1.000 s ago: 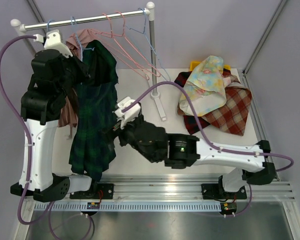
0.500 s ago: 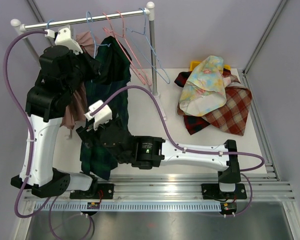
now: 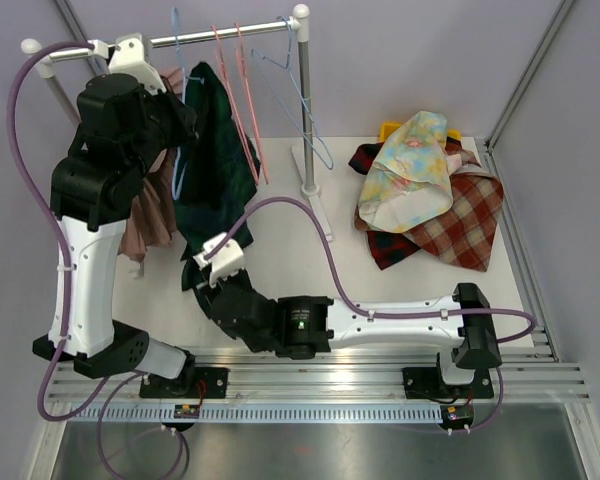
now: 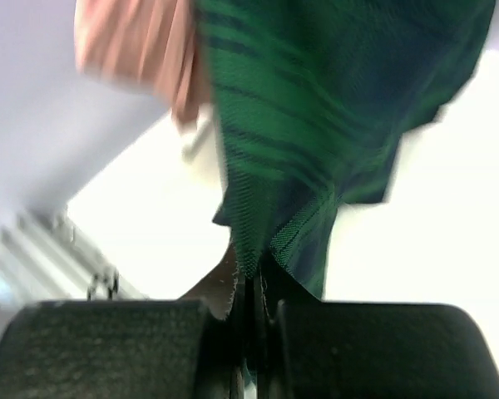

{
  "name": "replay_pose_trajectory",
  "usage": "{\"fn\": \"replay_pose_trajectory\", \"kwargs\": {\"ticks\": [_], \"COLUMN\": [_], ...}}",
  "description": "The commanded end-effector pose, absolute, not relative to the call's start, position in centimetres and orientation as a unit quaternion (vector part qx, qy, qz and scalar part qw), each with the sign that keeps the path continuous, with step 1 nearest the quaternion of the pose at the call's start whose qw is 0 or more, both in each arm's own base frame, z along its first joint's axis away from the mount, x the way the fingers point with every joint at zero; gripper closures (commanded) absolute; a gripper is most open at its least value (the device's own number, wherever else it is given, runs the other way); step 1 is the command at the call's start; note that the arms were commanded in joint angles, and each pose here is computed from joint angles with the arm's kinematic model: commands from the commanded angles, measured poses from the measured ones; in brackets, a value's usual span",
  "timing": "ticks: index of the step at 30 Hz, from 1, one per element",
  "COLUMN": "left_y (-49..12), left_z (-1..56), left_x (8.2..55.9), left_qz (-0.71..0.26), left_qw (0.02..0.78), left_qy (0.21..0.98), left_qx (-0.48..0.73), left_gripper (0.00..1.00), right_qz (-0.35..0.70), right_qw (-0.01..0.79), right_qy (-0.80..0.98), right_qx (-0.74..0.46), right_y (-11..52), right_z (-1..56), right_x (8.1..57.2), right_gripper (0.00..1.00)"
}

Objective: Remove the skirt from the hanger

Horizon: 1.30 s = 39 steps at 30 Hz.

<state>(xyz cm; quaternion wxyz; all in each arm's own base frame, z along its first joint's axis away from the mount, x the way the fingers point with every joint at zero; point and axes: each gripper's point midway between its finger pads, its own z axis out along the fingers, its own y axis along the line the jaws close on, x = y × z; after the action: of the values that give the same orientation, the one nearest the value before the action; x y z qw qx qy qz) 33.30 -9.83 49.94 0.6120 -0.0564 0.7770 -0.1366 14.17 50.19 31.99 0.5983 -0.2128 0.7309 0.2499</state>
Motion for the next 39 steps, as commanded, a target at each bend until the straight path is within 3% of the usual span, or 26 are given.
{"fn": "replay_pose_trajectory", "kwargs": {"ticks": [1, 6, 10, 13, 18, 21, 26, 32, 39], "left_y": [-7.0, -6.3, -7.1, -8.4, -8.2, -6.7, -5.2, -5.0, -5.5], "left_z": [59.2, 59.7, 58.1, 54.5, 47.8, 46.7, 48.2, 48.9, 48.9], "left_x": [34.3, 36.0, 34.7, 31.6, 25.5, 22.5, 21.1, 23.3, 26.8], "left_qz": [-0.115, -0.101, -0.120, -0.140, -0.139, -0.128, -0.113, -0.107, -0.088], "left_qw": [0.736, 0.745, 0.718, 0.677, 0.595, 0.590, 0.609, 0.629, 0.635], "left_qy": [0.661, 0.653, 0.680, 0.721, 0.792, 0.797, 0.785, 0.767, 0.763], "left_qx": [-0.090, -0.095, -0.080, -0.041, -0.009, -0.016, -0.032, -0.067, -0.077], "left_gripper": [1.00, 1.00, 1.00, 1.00, 1.00, 1.00, 1.00, 1.00, 1.00], "right_qz": [0.254, 0.236, 0.210, 0.182, 0.192, 0.165, 0.117, 0.066, -0.014], "right_qw": [0.551, 0.535, 0.568, 0.607, 0.624, 0.627, 0.618, 0.637, 0.723], "right_qy": [0.755, 0.770, 0.753, 0.732, 0.731, 0.738, 0.760, 0.766, 0.690], "right_qx": [-0.248, -0.258, -0.257, -0.250, -0.198, -0.189, -0.165, -0.057, 0.019], "right_y": [49.2, 48.5, 48.5, 48.7, 46.5, 44.7, 41.2, 29.6, 14.8], "right_z": [28.0, 25.0, 26.3, 29.2, 33.1, 33.0, 30.3, 30.1, 42.3], "right_x": [8.2, 6.0, 7.0, 10.3, 21.0, 25.6, 26.3, 22.9, 22.1], "right_gripper": [1.00, 1.00, 1.00, 1.00, 1.00, 1.00, 1.00, 1.00, 1.00]}}
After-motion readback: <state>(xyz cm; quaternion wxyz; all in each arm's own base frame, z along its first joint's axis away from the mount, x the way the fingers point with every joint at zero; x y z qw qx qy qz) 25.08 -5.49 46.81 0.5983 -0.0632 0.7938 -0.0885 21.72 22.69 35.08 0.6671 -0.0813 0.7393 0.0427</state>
